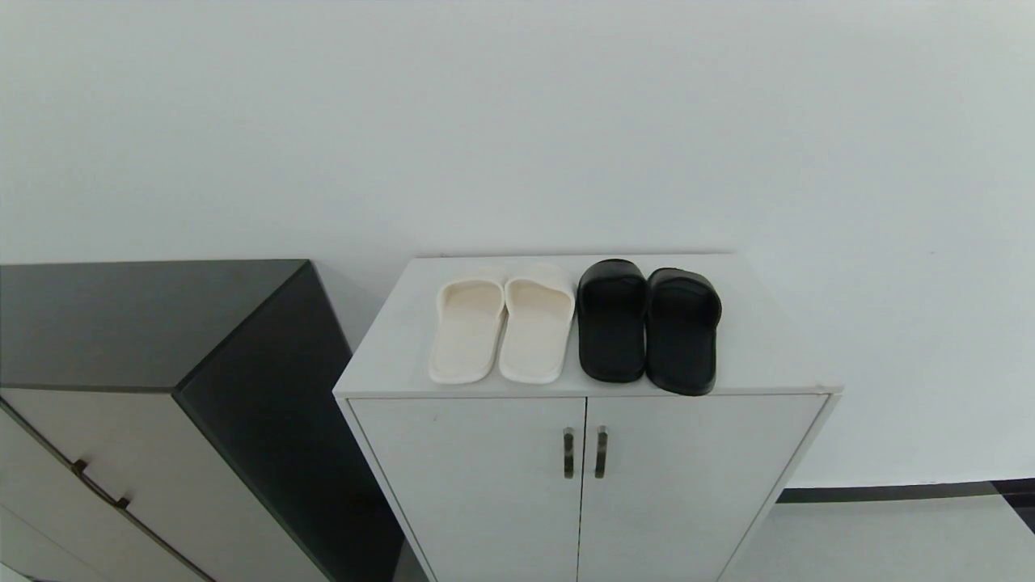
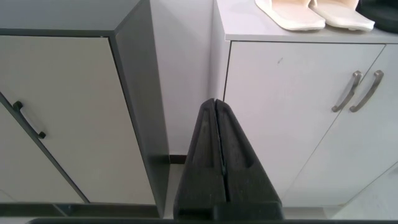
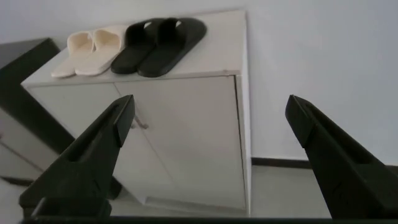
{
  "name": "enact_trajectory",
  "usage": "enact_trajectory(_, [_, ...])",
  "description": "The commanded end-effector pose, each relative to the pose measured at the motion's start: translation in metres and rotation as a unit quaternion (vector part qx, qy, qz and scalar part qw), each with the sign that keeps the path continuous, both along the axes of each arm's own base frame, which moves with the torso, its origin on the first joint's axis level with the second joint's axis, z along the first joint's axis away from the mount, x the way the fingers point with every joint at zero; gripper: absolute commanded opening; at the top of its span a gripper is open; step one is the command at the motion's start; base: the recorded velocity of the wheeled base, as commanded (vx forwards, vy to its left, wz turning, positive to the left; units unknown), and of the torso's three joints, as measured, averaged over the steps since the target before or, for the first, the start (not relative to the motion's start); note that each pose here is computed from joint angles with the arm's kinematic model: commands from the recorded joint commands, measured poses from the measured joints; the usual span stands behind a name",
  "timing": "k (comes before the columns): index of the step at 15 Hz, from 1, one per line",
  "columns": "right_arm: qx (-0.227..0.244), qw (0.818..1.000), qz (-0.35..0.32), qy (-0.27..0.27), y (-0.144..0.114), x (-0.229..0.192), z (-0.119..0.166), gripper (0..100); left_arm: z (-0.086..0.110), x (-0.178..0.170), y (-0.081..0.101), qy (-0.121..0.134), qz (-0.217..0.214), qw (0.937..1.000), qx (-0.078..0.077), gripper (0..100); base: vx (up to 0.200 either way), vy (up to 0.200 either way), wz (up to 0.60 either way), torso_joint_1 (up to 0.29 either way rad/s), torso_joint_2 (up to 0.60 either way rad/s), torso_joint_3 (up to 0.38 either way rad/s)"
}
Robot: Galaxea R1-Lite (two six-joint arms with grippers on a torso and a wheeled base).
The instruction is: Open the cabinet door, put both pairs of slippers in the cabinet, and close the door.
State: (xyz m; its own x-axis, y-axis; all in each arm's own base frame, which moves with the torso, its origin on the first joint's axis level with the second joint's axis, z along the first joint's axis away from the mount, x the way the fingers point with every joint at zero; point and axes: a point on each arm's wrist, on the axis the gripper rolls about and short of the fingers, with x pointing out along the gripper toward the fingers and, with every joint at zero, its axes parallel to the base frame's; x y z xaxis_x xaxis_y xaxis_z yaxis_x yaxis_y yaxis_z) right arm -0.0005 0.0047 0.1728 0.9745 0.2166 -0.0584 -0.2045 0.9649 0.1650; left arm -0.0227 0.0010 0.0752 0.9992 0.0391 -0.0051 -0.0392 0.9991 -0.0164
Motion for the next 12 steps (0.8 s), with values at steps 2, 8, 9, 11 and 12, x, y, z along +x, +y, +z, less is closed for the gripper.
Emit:
enact_trajectory(2, [-0.019,0.991,0.089,0.101,0.012,0.073,0.008,100,0.0,0.0,0.0,0.001,0.0,1.0,0.0,0,0.0,0.0,0.0,0.0,0.0,0.0])
enact_trajectory(8, [0.029,0.985,0.091,0.146,0.117,0.126,0.054,100,0.0,0.0,0.0,0.001,0.0,1.0,0.0,0,0.0,0.0,0.0,0.0,0.0,0.0])
enact_trajectory(9, [0.026,0.985,0.084,0.15,0.13,0.139,0.056,100,0.0,0.0,0.0,0.001,0.0,1.0,0.0,0,0.0,0.0,0.0,0.0,0.0,0.0])
enact_trajectory(11, [0.021,0.986,0.075,0.15,0.156,0.163,0.058,100,0.0,0.0,0.0,0.001,0.0,1.0,0.0,0,0.0,0.0,0.0,0.0,0.0,0.0])
enact_trajectory(12, [0.018,0.987,0.063,0.147,0.165,0.172,0.058,100,0.0,0.0,0.0,0.001,0.0,1.0,0.0,0,0.0,0.0,0.0,0.0,0.0,0.0])
